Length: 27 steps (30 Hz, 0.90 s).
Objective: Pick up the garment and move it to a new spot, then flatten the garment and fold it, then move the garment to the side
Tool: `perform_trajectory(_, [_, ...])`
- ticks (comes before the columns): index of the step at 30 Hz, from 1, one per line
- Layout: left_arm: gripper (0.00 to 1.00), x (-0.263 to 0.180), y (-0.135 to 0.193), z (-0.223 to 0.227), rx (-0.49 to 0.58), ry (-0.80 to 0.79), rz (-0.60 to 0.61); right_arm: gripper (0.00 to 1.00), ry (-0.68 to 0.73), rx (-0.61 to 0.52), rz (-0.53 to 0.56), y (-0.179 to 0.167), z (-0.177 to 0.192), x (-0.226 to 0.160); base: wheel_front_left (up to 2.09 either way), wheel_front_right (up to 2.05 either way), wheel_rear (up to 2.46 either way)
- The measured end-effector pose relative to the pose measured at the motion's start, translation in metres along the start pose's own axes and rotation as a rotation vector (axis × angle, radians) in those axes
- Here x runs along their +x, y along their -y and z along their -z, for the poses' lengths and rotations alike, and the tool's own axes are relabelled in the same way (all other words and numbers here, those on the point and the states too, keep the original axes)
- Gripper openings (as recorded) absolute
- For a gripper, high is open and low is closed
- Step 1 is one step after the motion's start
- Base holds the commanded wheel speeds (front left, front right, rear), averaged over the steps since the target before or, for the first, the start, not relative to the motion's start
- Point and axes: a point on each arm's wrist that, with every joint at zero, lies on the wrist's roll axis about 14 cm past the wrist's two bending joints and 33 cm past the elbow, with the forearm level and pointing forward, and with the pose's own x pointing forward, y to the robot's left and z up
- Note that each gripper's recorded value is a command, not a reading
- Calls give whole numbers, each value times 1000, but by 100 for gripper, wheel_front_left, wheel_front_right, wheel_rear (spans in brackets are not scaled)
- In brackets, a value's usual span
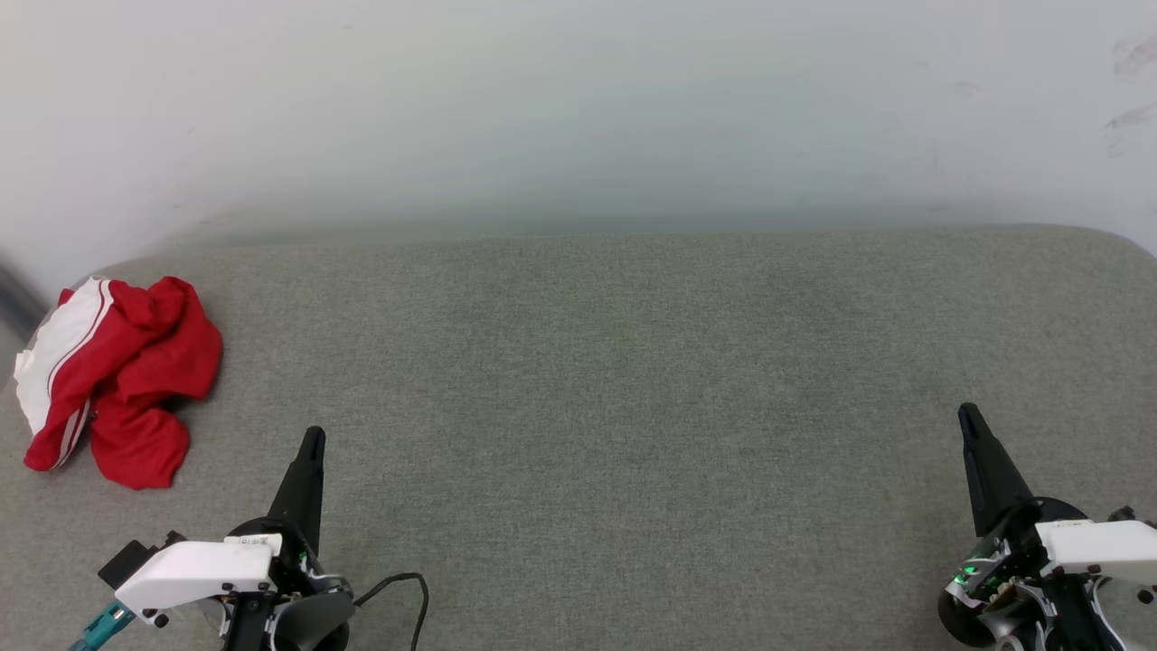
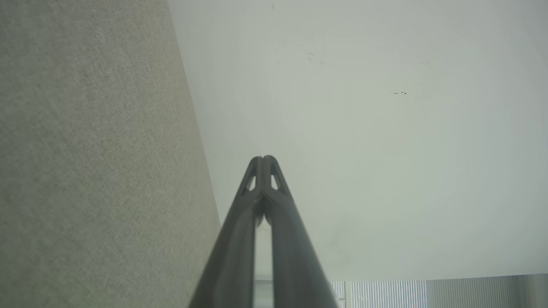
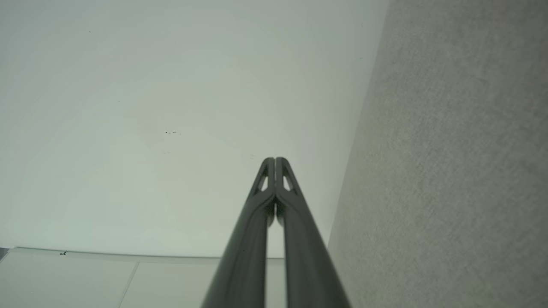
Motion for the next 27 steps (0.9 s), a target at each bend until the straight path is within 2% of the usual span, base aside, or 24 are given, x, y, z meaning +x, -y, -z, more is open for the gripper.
perform_trajectory(25, [0,0,0,0,0,0,0,0,0,0,0,0,0,0,0,0,0])
perform_trajectory(26, [100,0,0,0,0,0,0,100,0,0,0,0,0,0,0,0,0])
perform_trajectory(27, [100,0,-1,0,0,0,-3,100,0,0,4,1,0,0,0,0,0])
